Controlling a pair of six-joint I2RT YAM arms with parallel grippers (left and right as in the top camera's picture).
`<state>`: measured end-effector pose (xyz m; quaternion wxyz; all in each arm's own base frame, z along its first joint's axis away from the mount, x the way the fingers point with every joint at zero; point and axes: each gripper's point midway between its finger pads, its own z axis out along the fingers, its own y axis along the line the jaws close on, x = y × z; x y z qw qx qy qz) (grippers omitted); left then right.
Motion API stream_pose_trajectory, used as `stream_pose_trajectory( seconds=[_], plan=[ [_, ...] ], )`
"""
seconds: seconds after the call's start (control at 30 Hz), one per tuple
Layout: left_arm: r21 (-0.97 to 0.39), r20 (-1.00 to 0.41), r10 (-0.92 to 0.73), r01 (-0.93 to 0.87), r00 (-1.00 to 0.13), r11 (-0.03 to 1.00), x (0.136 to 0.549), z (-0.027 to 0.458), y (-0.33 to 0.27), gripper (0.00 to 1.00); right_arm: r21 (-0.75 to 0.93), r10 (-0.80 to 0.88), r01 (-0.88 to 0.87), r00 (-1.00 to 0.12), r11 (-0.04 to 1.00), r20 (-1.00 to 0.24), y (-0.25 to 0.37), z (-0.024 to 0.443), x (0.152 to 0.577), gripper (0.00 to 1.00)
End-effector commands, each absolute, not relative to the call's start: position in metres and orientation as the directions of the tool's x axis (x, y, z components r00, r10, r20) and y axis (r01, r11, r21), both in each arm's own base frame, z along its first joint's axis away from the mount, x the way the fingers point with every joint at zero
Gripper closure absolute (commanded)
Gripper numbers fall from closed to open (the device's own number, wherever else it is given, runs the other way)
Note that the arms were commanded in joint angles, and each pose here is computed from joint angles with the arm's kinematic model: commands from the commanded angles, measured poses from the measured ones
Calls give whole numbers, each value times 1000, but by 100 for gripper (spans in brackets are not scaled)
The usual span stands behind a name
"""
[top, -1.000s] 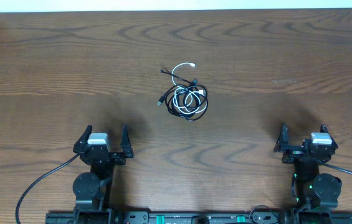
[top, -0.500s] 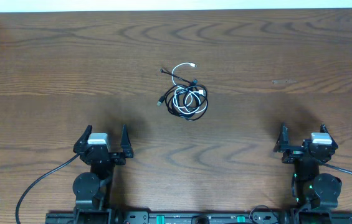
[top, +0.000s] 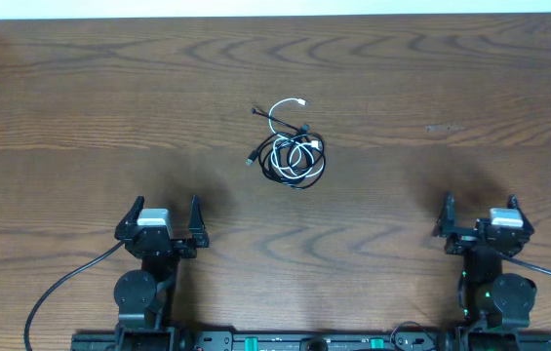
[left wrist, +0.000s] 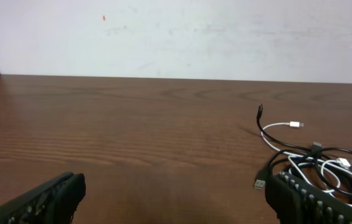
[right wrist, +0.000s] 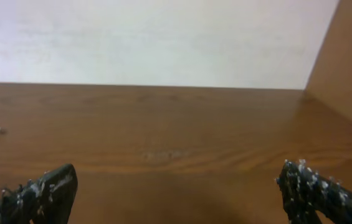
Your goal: Untangle cables
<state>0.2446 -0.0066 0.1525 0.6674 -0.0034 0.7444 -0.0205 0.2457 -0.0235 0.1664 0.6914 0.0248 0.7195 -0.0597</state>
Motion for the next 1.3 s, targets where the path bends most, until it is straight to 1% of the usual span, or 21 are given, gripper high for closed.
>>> stream_pose_trajectory(
  seconds=[0.0,0.07,0.13,0.17,0.2,0.27,0.37,0.47,0.53,0.6,0.7,0.77,0.8,0.83,0.9,0.97,1.03,1.13,1.17,1.23,1.27],
  plan=[
    [-15,-988,-14,8,-155,1000,244,137,-4,2,-83,-73,149,-70,985,-995,-29,161,244,1],
    [-15,-988,-14,8,-155,1000,244,137,-4,2,-84,-74,150,-69,985,-995,-29,161,244,1],
    [-15,-989,-14,7,-150,1000,244,138,-4,2,-49,-54,126,37,991,-998,-24,186,245,1],
    [-15,-988,-13,7,-152,1000,244,137,-4,2,21,18,23,104,1000,-994,-7,200,246,1],
    [-15,-988,-13,7,-152,1000,244,137,-4,2,53,61,-61,139,997,-988,7,210,244,1],
    [-15,-988,-14,8,-152,1000,244,137,-4,2,44,77,-162,201,986,-976,23,227,239,1],
    [-15,-988,-14,8,-152,1000,244,137,-4,2,30,76,-178,257,984,-963,26,241,236,1],
    [-15,-988,-14,8,-152,1000,244,137,-4,2,6,72,-174,378,985,-923,25,270,225,1],
    [-15,-988,-14,8,-152,1000,244,137,-4,2,-10,69,-155,496,988,-866,22,299,212,1],
    [-15,-988,-14,8,-152,1000,244,137,-4,2,-14,65,-122,622,992,-780,16,329,191,1],
    [-15,-988,-14,8,-152,1000,244,137,-4,2,20,42,-37,799,999,-600,0,379,148,1],
    [-15,-988,-14,8,-152,1000,244,137,-4,2,-54,-40,14,869,998,-494,6,414,119,1],
    [-15,-988,-14,8,-151,1000,244,137,-4,2,-96,-66,23,878,995,-474,12,425,113,1],
    [-15,-990,-14,8,-144,1000,244,139,-4,2,-164,-102,28,880,986,-463,22,440,108,1],
    [-16,-992,-15,10,-127,1000,245,143,-4,2,-269,-142,3,854,963,-500,38,462,113,1],
    [-16,-994,-15,11,-109,1000,245,148,-5,2,-329,-164,-57,778,943,-607,49,476,135,1],
    [-18,-997,-17,13,-80,1000,246,155,-5,2,-348,-177,-133,665,928,-726,55,481,162,1],
    [-15,-1000,-15,41,-2,999,247,174,-9,2,-336,-191,-243,473,910,-860,61,479,205,1],
    [1,-999,0,41,32,999,247,183,-10,2,-320,-189,-271,417,908,-889,62,477,218,1],
    [91,-990,83,73,111,993,245,202,-17,3,-285,-189,-327,294,901,-937,64,471,247,1],
    [122,-984,110,78,143,989,243,211,-18,2,-252,-186,-354,210,901,-960,64,464,266,1]
  ],
)
